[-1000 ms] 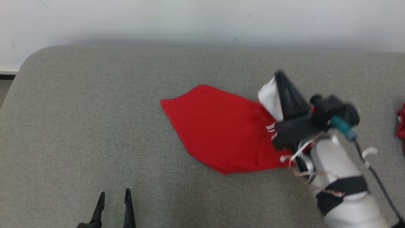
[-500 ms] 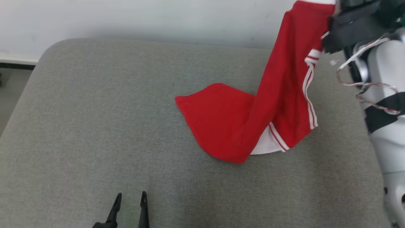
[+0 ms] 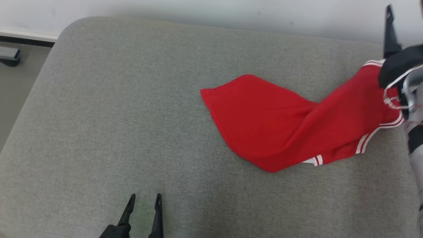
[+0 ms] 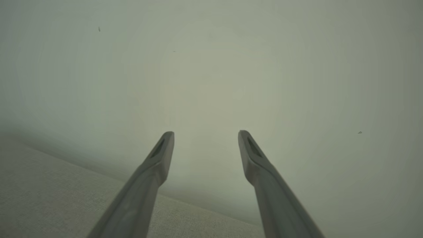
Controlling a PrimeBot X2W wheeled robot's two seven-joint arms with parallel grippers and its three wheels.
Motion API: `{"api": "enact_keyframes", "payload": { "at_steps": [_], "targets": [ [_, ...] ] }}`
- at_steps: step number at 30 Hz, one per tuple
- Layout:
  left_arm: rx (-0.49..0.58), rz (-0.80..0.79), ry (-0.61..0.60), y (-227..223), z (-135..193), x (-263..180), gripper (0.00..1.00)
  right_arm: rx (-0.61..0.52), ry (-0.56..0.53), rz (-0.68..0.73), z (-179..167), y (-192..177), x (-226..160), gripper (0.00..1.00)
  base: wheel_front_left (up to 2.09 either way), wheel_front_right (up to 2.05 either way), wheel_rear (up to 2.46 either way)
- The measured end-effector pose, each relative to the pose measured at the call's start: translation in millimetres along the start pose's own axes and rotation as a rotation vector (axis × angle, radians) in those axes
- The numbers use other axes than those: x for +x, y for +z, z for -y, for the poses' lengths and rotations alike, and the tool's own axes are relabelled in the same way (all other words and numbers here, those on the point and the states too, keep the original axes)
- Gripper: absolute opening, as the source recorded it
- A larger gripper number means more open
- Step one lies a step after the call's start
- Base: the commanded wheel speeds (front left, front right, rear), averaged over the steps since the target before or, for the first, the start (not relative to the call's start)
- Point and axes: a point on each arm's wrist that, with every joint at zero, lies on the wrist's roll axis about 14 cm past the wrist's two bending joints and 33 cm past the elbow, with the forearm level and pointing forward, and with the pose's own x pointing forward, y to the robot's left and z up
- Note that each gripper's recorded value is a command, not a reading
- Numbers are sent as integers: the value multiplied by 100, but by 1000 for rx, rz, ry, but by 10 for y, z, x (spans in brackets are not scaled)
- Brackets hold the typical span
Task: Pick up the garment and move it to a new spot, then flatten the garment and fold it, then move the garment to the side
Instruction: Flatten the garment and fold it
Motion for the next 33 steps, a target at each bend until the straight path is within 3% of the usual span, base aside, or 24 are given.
{"api": "enact_keyframes", "payload": {
  "at_steps": [8, 16, 26, 33],
  "targets": [
    [2, 9, -60, 24, 153, 69, 100, 82, -10, 20, -75, -127, -413, 100, 0, 0, 0],
    [-2, 26, -132, 65, 354, 39, 100, 206, 5, -74, -305, -546, -1194, 100, 0, 0, 0],
    [-1, 57, -183, 157, 507, 18, 100, 312, 73, -227, -827, -987, -1933, 100, 0, 0, 0],
    [-10, 41, -176, 106, 491, 2, 100, 371, 180, -301, -1361, -1134, -2070, 100, 0, 0, 0]
  ]
}}
